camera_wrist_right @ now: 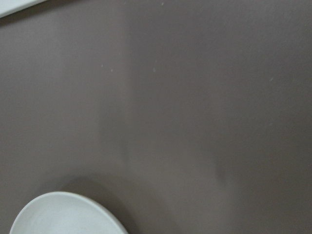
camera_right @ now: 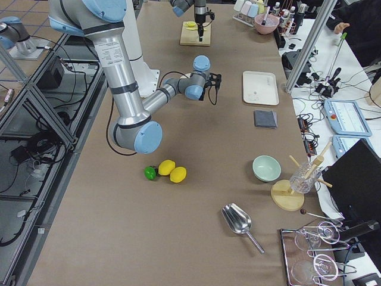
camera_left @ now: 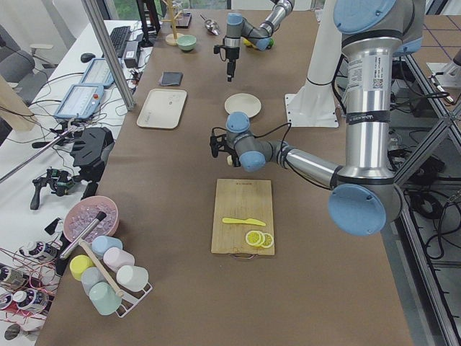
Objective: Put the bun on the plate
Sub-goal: 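Carry the bun over the white plate with the left gripper while the right gripper withdraws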
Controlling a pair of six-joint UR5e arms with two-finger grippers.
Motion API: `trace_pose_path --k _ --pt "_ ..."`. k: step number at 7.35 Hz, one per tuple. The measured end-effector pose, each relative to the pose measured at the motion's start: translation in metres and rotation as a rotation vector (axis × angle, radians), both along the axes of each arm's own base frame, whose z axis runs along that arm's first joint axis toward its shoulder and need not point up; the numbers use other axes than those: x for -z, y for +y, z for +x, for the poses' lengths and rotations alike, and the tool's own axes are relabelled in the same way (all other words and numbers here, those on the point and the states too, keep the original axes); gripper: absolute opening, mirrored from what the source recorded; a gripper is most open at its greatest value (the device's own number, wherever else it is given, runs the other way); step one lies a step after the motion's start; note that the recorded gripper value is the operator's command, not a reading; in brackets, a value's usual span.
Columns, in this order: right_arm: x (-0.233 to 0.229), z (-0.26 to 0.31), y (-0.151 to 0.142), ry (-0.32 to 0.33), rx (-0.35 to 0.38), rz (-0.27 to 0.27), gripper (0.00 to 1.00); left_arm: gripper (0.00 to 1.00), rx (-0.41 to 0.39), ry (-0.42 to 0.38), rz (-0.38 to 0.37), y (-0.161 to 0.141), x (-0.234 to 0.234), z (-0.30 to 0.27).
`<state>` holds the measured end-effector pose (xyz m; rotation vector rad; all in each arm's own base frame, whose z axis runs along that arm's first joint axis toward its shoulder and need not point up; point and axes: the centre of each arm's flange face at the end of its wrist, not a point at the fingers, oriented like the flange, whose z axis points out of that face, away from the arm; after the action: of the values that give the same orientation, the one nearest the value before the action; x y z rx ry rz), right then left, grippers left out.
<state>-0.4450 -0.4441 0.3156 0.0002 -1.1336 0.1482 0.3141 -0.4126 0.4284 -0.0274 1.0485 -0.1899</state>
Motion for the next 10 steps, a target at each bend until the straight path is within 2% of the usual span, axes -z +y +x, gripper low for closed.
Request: trace_pose_path --k 1,2,4,5,7,9,10 --pt "-0.008 0.020 -0.018 0.033 0.007 0.007 0.99 0.42 0.009 -0.001 -0.017 -0.018 0.058 0.027" --pt "-0.016 0.037 -0.033 0.069 0.014 0.019 0.99 0.42 0.023 -0.008 -0.044 -0.019 0.116 0.061" --pt "-0.044 0.068 -0.051 0.131 0.029 0.058 0.99 0.42 0.034 -0.063 -0.043 0.011 0.209 0.149" --pt "-0.058 0.082 -0.056 0.149 0.040 0.072 0.99 0.42 0.042 -0.087 -0.041 0.024 0.238 0.192" --pt "-0.073 0.092 -0.057 0.162 0.053 0.072 0.99 0.42 0.045 -0.124 -0.044 0.039 0.262 0.256" --pt "-0.083 0.094 -0.055 0.175 0.053 0.066 0.99 0.43 0.037 -0.128 -0.031 0.047 0.257 0.292" --pt "-0.085 0.095 -0.054 0.176 0.053 0.065 0.99 0.46 0.032 -0.123 -0.031 0.051 0.253 0.302"
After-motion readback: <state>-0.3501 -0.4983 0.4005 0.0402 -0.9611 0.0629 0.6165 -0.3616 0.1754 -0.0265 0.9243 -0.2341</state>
